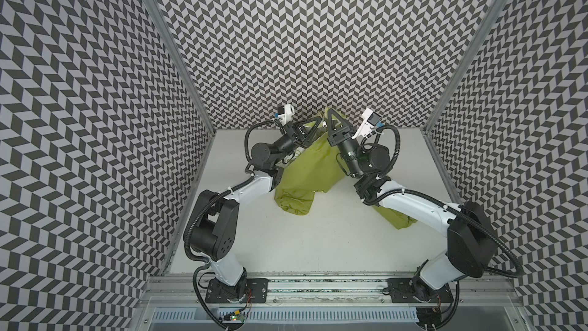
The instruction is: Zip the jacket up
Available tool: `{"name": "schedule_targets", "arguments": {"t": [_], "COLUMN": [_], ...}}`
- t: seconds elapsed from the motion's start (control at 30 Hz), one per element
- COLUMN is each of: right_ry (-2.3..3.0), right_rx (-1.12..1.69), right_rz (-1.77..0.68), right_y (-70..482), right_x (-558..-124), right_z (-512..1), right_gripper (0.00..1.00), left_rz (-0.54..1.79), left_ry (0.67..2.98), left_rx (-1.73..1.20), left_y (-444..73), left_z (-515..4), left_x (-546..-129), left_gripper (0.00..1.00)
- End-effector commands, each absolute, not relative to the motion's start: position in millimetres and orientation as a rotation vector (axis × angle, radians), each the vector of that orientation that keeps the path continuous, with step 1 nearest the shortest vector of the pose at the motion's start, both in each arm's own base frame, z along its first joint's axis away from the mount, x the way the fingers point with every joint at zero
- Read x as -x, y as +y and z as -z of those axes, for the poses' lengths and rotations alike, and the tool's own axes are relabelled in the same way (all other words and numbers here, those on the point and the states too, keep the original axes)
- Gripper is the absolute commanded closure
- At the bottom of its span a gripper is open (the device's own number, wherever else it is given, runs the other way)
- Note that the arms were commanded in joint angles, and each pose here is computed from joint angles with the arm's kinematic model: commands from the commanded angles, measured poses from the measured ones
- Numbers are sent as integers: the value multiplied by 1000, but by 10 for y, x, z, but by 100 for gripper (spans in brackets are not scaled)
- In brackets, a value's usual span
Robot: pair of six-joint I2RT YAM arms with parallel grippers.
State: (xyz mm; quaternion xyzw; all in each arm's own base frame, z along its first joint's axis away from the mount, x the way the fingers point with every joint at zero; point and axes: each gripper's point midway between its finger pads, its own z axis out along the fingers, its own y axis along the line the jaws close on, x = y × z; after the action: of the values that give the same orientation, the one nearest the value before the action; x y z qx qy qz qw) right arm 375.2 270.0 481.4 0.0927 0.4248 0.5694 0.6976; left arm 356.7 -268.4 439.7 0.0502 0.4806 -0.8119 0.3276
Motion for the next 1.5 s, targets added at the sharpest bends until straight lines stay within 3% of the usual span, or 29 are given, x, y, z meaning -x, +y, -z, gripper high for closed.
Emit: {"name": "schedule_targets", "arguments": {"t": [0.0, 0.9, 1.47], "right_ry": [828, 869, 943], "right_rx": [-190, -144, -143], "right_rz": [-1329, -1345, -1329], "right_y": [2577, 2692, 2767], "right_x": [-3491, -3341, -3419], "right_z": [-5118, -5006, -4648], "right_gripper": [100, 100, 100], "left_rz": [2116, 2121, 2185], "left_ry": [1162, 1118, 1086], "left_rx": [-207, -183, -163], "left_y": [-2608, -2534, -2480], "left_z": [-4648, -4788, -4989], "left_x": [-3449, -3520, -3524], "left_gripper": [100, 100, 100]}}
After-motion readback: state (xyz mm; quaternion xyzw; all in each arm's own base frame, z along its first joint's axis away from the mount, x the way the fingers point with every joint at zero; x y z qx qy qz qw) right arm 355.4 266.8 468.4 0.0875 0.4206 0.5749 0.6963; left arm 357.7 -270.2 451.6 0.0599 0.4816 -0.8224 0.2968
